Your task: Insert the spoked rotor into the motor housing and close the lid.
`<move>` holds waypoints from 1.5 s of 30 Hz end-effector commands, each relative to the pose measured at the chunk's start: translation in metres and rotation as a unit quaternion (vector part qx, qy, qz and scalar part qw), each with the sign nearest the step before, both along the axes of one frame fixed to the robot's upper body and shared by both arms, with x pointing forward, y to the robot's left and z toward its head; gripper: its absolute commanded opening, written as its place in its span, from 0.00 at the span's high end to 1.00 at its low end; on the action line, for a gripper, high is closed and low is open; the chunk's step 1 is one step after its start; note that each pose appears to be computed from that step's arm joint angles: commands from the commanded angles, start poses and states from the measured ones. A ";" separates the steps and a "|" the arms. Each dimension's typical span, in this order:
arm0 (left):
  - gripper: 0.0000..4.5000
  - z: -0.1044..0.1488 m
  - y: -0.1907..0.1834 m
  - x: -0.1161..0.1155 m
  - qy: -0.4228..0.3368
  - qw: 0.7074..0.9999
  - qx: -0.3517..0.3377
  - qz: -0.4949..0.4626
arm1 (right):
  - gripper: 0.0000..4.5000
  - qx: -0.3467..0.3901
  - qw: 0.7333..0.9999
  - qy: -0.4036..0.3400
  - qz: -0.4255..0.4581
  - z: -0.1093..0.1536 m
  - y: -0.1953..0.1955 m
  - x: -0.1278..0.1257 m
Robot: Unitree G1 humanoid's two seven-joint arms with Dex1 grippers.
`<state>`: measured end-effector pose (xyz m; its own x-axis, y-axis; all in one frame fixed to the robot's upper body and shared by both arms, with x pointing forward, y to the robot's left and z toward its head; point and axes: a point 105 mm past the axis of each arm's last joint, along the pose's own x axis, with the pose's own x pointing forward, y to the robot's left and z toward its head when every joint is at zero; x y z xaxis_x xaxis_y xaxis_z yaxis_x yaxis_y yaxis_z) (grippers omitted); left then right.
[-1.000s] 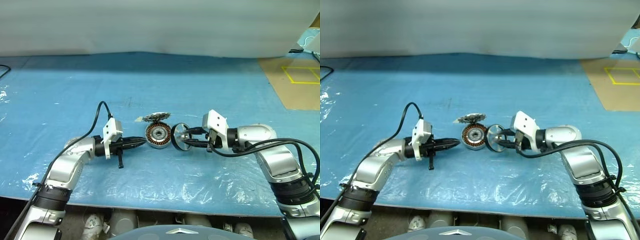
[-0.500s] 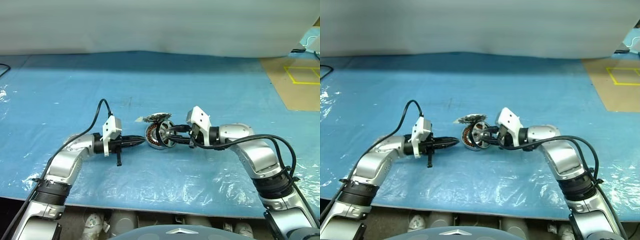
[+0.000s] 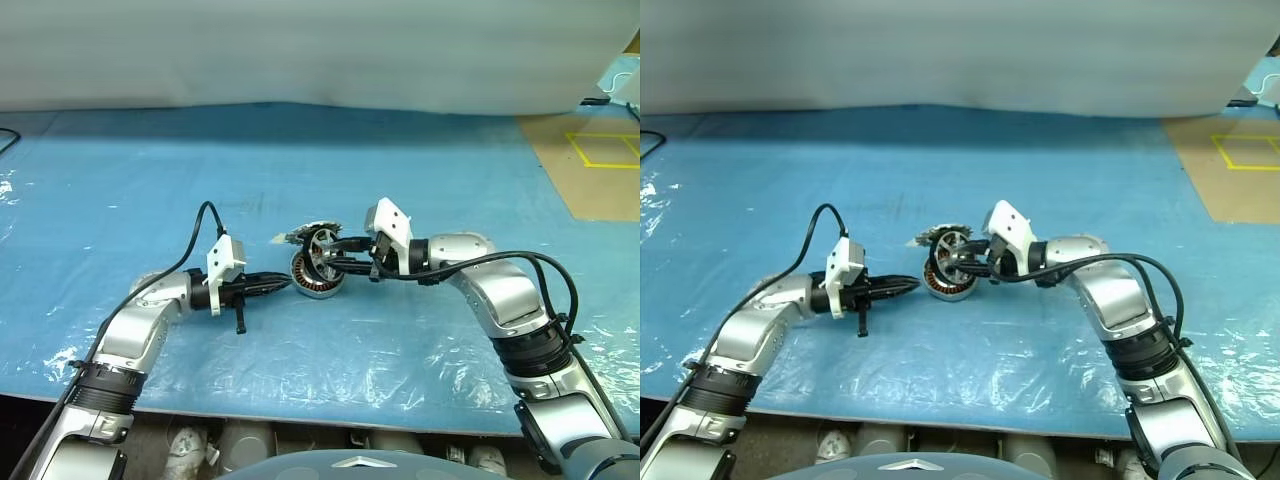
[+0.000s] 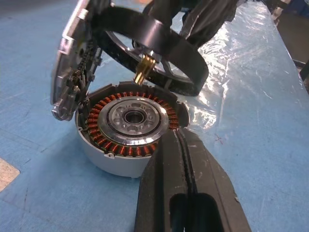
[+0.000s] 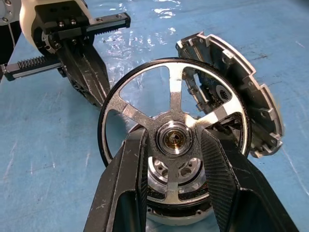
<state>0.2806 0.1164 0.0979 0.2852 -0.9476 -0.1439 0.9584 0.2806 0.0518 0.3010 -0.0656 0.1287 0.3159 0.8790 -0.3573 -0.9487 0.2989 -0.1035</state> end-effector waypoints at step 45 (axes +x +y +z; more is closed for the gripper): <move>1.00 -0.002 -0.005 0.000 -0.019 1.000 -0.005 -0.004 | 0.65 -0.071 0.994 -0.059 0.062 -0.007 0.003 0.013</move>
